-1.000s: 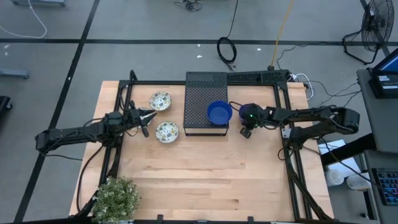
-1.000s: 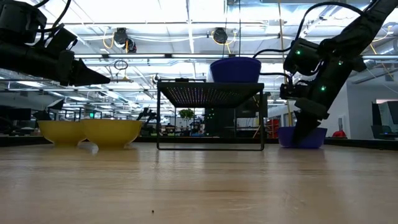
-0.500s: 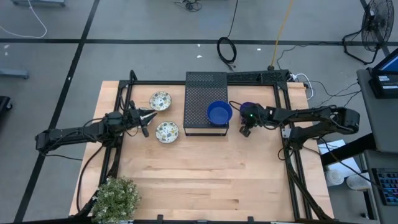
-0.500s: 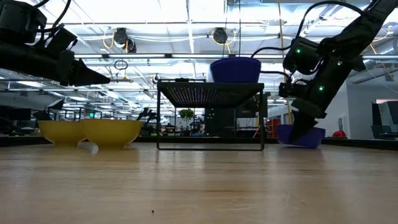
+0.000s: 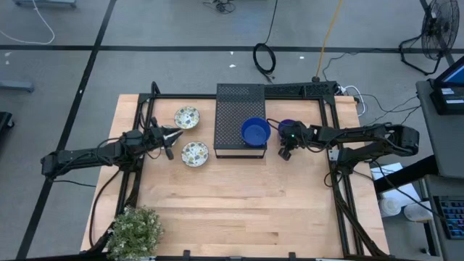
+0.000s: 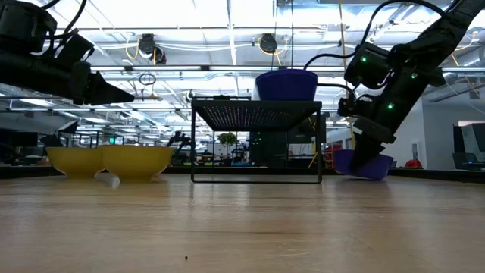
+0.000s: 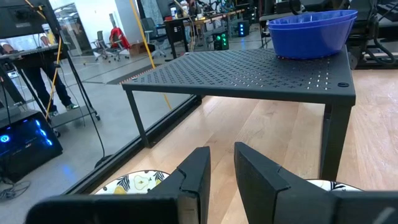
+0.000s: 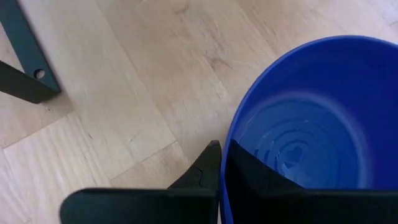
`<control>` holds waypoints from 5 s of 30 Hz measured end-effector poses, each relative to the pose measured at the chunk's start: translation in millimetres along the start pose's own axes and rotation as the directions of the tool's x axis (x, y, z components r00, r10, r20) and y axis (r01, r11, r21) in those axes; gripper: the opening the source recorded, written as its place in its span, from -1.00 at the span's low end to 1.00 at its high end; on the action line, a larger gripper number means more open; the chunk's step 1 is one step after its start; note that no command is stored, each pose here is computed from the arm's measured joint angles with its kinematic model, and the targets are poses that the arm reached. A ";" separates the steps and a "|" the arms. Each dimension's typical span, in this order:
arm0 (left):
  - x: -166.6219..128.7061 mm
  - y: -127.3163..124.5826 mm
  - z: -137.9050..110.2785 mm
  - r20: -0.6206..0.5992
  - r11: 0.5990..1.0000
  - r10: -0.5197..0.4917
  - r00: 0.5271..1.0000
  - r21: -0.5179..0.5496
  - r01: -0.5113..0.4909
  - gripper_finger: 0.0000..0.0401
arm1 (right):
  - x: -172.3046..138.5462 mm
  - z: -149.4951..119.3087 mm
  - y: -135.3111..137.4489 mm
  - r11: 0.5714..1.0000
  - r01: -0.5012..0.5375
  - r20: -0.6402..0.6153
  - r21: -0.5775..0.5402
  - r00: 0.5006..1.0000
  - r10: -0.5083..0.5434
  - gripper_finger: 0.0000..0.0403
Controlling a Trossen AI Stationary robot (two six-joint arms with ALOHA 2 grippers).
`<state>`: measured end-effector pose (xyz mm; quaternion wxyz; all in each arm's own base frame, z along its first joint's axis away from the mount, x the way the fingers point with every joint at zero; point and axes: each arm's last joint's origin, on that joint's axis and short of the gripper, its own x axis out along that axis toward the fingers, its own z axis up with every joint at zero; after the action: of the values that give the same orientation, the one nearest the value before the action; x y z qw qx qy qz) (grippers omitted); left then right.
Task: Pick & Place Mini bowls
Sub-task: Stack the blue bowl on the blue bowls on the shelf
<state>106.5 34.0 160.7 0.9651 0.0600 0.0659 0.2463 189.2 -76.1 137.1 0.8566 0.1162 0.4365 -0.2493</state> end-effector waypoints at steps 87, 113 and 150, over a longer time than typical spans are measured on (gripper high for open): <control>0.0 0.0 0.0 0.000 1.000 0.000 1.000 0.000 0.000 -0.62 | 0.2 1.6 0.1 1.000 -0.001 0.018 0.003 1.000 0.001 -0.98; 0.0 0.0 0.0 0.000 1.000 0.000 1.000 0.000 0.000 -0.62 | 7.2 -9.4 -9.7 0.987 0.162 0.179 -0.004 0.971 -0.159 -0.98; 0.0 0.0 0.0 0.000 1.000 0.000 1.000 0.000 0.000 -0.62 | -47.6 62.8 -1.5 0.973 0.090 0.900 -0.211 0.407 0.157 -0.98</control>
<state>106.5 34.1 160.8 0.9651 0.0600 0.0657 0.2463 208.1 -88.1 212.6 0.9676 -0.1274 -0.0774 -0.2036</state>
